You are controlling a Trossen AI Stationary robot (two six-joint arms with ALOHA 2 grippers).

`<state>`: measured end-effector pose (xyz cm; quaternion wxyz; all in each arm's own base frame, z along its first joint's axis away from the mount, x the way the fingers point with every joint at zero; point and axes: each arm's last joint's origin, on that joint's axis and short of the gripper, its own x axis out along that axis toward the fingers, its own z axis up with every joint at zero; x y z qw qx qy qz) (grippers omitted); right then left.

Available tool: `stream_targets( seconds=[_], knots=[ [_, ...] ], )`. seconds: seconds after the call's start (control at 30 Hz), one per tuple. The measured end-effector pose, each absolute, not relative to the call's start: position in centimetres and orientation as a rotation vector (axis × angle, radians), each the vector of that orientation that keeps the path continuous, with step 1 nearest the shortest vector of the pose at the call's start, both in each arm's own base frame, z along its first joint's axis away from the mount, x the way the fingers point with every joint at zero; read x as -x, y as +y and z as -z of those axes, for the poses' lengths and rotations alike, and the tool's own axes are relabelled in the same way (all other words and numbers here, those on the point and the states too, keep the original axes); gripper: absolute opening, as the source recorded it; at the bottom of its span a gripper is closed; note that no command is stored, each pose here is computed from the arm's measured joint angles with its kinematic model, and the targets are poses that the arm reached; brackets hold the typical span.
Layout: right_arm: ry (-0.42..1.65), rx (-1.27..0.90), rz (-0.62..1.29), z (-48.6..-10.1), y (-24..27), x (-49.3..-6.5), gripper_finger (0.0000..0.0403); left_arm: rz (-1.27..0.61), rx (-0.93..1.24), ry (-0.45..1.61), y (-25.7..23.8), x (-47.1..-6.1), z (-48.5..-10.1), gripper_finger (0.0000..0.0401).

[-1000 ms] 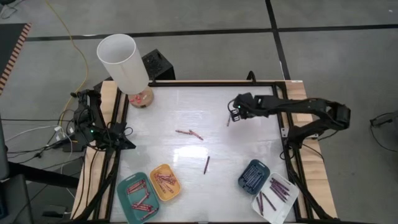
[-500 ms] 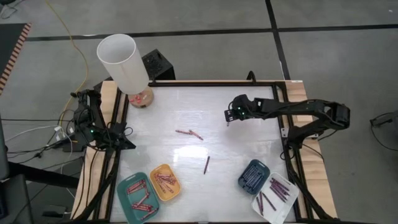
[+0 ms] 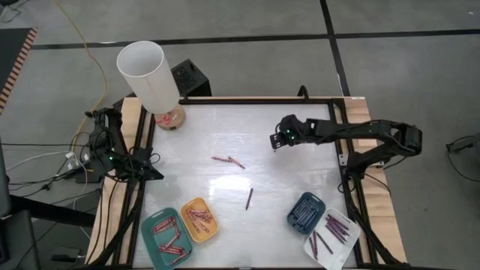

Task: Sort crayons
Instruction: Put the red crayon into the blue bin

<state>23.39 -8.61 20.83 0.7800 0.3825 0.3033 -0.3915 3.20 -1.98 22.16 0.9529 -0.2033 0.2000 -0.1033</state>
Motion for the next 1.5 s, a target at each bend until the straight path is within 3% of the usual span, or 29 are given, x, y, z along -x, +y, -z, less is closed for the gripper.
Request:
stream_targets(
  seconds=[0.23,0.63,0.87,1.5],
  knots=[
    [0.688,-0.897,0.782,-20.8,-9.4,-23.0,0.0119,0.210,0.413,0.406,-2.0,-3.2,-22.2,0.0000],
    [0.732,-0.882,0.809,-24.5,-9.5,-23.5,0.0208,0.210,0.413,0.406,-2.0,-3.2,-22.2,0.0000],
    [0.813,-0.879,0.919,-24.0,-8.1,-23.0,0.0211,0.210,0.413,0.406,-2.0,-3.2,-22.2,0.0000],
    [0.646,-0.898,1.077,-24.1,-5.6,-23.7,0.0211,0.210,0.413,0.406,-2.0,-3.2,-22.2,0.0000]
  ],
)
